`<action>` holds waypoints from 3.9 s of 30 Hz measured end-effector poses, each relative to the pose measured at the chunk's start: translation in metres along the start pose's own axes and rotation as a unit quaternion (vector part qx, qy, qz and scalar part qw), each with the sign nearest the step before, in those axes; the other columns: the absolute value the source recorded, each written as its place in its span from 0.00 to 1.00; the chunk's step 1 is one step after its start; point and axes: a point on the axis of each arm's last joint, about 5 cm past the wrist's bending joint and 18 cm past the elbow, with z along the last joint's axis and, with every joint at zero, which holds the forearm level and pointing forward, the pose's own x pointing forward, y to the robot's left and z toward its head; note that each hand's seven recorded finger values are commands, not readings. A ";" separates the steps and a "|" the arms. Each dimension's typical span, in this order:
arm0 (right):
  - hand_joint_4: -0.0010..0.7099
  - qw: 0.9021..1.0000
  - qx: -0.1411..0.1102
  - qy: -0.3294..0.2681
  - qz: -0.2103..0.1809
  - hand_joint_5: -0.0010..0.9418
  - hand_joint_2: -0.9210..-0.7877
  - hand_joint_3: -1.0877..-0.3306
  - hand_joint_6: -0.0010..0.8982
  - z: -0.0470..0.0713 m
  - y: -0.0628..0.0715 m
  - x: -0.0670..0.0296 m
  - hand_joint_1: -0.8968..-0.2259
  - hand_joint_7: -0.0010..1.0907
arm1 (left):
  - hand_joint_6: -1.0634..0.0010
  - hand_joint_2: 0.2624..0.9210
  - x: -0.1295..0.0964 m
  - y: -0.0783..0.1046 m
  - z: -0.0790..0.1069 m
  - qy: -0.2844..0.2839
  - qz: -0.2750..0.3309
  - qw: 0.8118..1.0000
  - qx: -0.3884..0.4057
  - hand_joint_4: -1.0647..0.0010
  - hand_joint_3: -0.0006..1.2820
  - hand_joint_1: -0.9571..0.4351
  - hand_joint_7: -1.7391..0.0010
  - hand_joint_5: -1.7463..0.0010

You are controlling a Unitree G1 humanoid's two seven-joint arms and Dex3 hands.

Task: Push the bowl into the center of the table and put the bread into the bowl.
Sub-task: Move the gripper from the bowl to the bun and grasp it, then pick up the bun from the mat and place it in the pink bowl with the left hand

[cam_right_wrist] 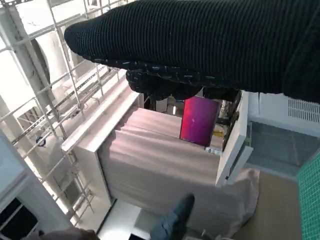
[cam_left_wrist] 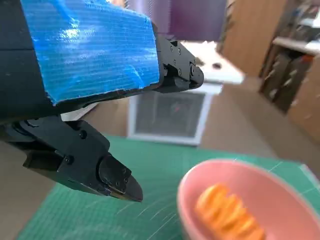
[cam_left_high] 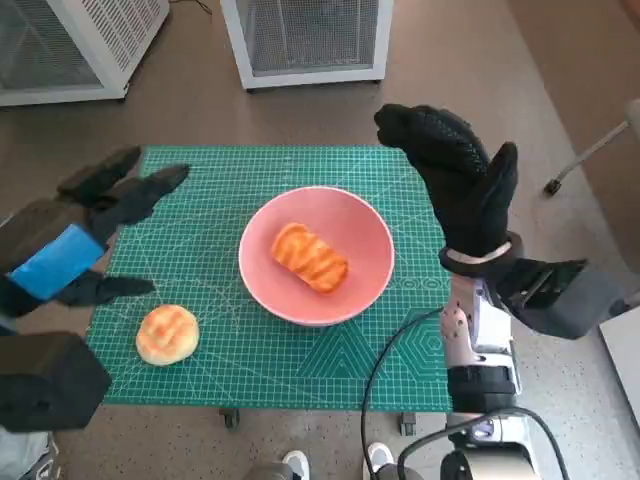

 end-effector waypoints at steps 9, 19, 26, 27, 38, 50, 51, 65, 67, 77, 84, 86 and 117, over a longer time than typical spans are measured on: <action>0.30 1.000 0.000 0.001 -0.001 0.00 0.00 0.45 0.31 0.000 0.000 -0.0004 0.32 0.11 | 0.76 0.70 -0.013 -0.004 -0.002 0.057 -0.063 0.996 -0.007 0.95 0.00 0.64 1.00 1.00; 0.30 1.000 0.002 0.005 -0.003 0.00 0.00 0.45 0.31 -0.002 0.000 -0.0016 0.32 0.11 | 0.77 0.66 -0.016 -0.009 0.001 0.098 -0.122 0.987 -0.018 0.96 0.00 0.66 1.00 1.00; 0.30 1.000 0.001 0.006 -0.003 0.00 0.00 0.45 0.31 -0.002 -0.001 -0.0020 0.32 0.11 | 0.78 0.67 -0.014 -0.017 -0.001 0.107 -0.167 0.979 -0.040 0.98 0.00 0.72 1.00 1.00; 0.30 1.000 0.001 0.006 -0.003 0.00 0.00 0.45 0.31 -0.002 -0.001 -0.0020 0.32 0.11 | 0.78 0.67 -0.013 -0.018 -0.001 0.106 -0.174 0.978 -0.044 0.98 0.00 0.72 1.00 1.00; 0.30 1.000 0.000 0.007 -0.003 0.00 0.00 0.44 0.30 -0.001 -0.002 -0.0024 0.32 0.11 | 0.78 0.67 -0.005 -0.032 -0.002 0.104 -0.209 0.971 -0.050 0.98 0.00 0.71 1.00 1.00; 0.30 1.000 0.001 0.010 -0.002 0.00 0.00 0.44 0.30 -0.001 -0.003 -0.0024 0.31 0.11 | 0.79 0.67 0.005 -0.052 -0.008 0.130 -0.220 0.966 -0.036 0.95 0.00 0.69 1.00 0.99; 0.30 1.000 0.001 0.010 -0.002 0.00 0.00 0.44 0.30 -0.001 -0.003 -0.0024 0.30 0.11 | 0.79 0.68 0.006 -0.053 -0.009 0.133 -0.222 0.965 -0.035 0.95 0.00 0.69 1.00 0.99; 0.30 1.000 0.002 0.011 -0.001 0.00 0.00 0.44 0.30 0.000 -0.003 -0.0021 0.30 0.11 | 0.76 0.69 0.022 -0.075 -0.021 0.172 -0.232 0.957 -0.015 0.91 0.01 0.68 0.99 0.99; 0.30 1.000 0.002 0.011 -0.001 0.00 0.00 0.45 0.30 0.000 -0.003 -0.0023 0.30 0.11 | 0.75 0.70 0.025 -0.079 -0.024 0.180 -0.230 0.956 -0.013 0.90 0.01 0.69 0.99 0.99; 0.30 1.000 0.002 0.013 -0.002 0.00 0.00 0.47 0.30 0.000 -0.004 -0.0035 0.29 0.11 | 0.70 0.73 0.036 -0.100 -0.036 0.213 -0.226 0.951 0.007 0.85 0.01 0.69 0.99 0.99; 0.30 1.000 0.002 0.017 -0.002 0.00 0.00 0.47 0.30 0.000 -0.004 -0.0045 0.29 0.11 | 0.66 0.76 0.043 -0.113 -0.043 0.228 -0.227 0.947 0.023 0.80 0.02 0.70 0.98 0.99; 0.30 1.000 0.002 0.016 -0.002 0.00 0.00 0.47 0.30 0.000 -0.004 -0.0045 0.29 0.11 | 0.64 0.77 0.045 -0.116 -0.044 0.231 -0.227 0.946 0.026 0.78 0.02 0.70 0.99 0.99; 0.29 1.000 0.002 0.016 0.001 0.00 0.00 0.48 0.30 0.003 -0.004 -0.0049 0.27 0.12 | 0.44 1.00 0.060 -0.126 -0.060 0.219 -0.201 0.953 0.062 0.39 0.08 0.69 0.32 0.31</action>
